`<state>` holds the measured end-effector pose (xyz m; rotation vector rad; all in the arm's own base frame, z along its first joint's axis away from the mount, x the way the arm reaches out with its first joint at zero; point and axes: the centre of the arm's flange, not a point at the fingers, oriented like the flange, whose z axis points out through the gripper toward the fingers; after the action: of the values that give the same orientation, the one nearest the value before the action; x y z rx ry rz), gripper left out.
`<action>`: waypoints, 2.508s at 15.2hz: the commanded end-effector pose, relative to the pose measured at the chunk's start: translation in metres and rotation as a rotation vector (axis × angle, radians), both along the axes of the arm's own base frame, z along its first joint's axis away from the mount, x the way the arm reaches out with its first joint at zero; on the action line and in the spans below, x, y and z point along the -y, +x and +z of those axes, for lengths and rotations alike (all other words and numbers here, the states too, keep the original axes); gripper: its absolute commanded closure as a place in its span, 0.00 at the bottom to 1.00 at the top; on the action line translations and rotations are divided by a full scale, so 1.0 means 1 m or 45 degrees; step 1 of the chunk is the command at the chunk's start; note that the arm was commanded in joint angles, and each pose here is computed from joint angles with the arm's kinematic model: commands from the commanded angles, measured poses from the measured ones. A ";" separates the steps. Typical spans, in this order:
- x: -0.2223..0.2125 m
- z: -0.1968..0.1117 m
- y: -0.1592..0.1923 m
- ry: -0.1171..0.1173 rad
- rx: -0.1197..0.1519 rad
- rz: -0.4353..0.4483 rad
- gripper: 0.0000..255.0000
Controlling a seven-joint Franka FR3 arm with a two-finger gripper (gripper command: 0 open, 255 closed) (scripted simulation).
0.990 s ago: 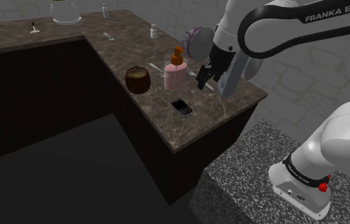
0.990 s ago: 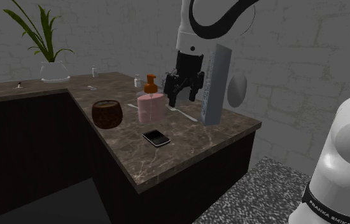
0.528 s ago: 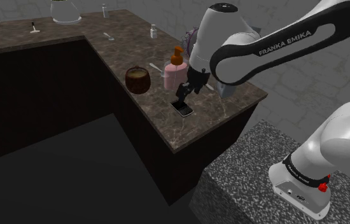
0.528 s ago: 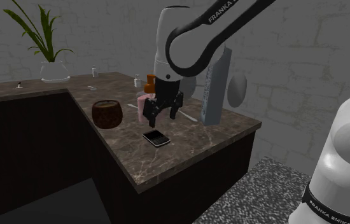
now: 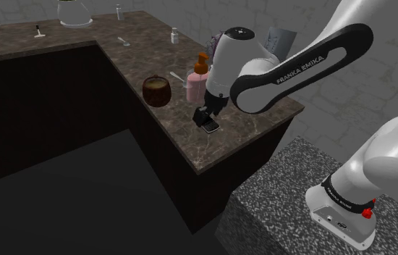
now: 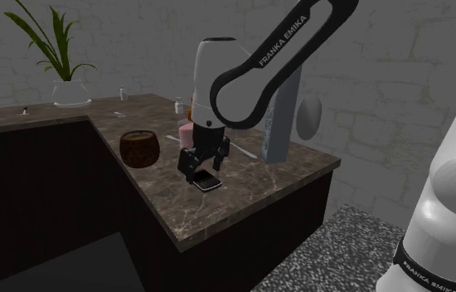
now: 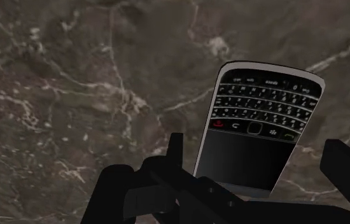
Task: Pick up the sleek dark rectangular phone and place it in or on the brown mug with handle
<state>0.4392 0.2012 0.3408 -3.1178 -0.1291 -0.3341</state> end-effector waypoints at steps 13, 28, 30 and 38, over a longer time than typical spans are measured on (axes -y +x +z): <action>0.000 -0.014 0.002 0.001 0.001 0.001 1.00; 0.000 0.034 0.002 0.001 0.001 0.001 1.00; 0.000 0.044 0.002 0.001 0.001 0.001 1.00; 0.000 0.087 0.002 0.001 0.001 0.001 1.00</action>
<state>0.4416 0.2011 0.4222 -3.1171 -0.1295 -0.3356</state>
